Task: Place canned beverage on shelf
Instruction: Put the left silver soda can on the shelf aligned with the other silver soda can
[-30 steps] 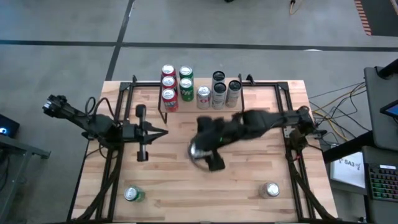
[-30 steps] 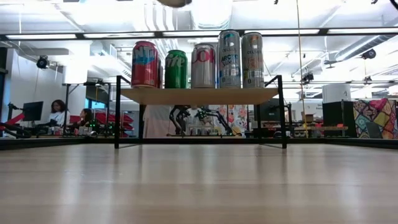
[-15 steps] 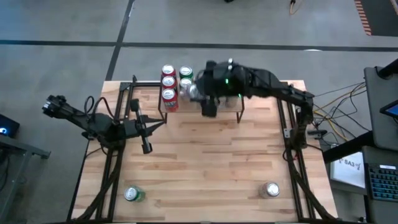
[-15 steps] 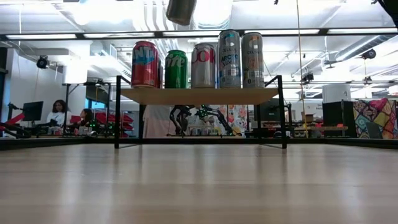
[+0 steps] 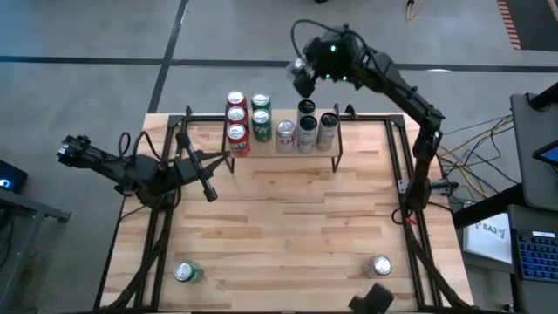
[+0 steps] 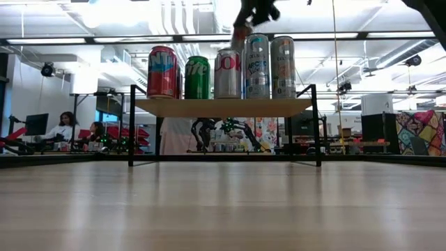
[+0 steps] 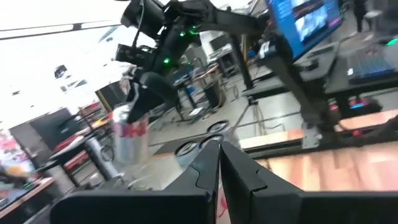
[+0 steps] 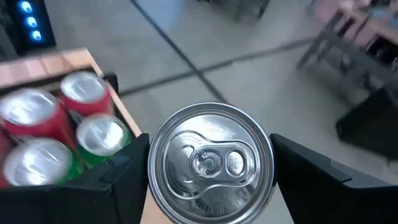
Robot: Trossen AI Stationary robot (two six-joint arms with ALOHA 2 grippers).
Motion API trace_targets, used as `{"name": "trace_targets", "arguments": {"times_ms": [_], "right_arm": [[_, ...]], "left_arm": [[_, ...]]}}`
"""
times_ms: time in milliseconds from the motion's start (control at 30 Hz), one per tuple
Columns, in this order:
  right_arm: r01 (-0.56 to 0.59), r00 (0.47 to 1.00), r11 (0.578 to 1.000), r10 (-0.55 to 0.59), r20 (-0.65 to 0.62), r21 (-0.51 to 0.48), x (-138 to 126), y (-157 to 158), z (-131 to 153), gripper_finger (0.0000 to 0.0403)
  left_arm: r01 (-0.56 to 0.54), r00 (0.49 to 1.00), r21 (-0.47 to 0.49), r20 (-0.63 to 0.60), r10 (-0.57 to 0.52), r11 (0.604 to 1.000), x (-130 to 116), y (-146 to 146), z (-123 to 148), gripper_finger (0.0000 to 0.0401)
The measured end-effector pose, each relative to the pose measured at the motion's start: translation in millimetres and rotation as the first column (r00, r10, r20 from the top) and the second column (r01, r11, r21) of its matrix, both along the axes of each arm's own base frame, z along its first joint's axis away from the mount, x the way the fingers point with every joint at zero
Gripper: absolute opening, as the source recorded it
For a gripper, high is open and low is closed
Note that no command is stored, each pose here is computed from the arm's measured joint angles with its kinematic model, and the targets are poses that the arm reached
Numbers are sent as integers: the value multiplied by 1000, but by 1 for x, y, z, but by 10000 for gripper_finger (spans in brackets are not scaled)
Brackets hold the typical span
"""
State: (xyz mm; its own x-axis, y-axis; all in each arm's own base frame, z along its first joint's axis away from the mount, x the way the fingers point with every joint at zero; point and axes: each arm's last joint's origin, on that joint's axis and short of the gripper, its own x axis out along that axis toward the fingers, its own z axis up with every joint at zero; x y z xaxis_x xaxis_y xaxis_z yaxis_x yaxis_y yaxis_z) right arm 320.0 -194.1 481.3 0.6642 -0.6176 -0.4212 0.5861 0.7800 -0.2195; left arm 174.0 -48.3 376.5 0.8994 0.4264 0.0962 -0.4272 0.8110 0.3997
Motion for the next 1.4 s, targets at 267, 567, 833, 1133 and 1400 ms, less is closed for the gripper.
{"name": "trace_targets", "arguments": {"times_ms": [267,567,833,1133,1400], "right_arm": [[44,995,986,-29,-92,163,-32,-34,-16,274],[-95,995,963,93,21,253,-10,-46,-28,274],[-155,986,946,168,-21,286,18,-43,-52,274],[-161,983,937,181,-35,309,29,-44,-63,274],[-181,978,924,204,-36,336,38,-33,-67,274]], "left_arm": [[-47,998,23,-42,48,999,3,8,-4,0],[-86,992,46,-88,90,995,6,14,-12,0],[-86,991,50,-99,91,995,6,15,-13,0],[-85,990,25,-115,87,996,6,14,-17,0],[-84,987,18,-135,86,996,7,14,-20,0]]}}
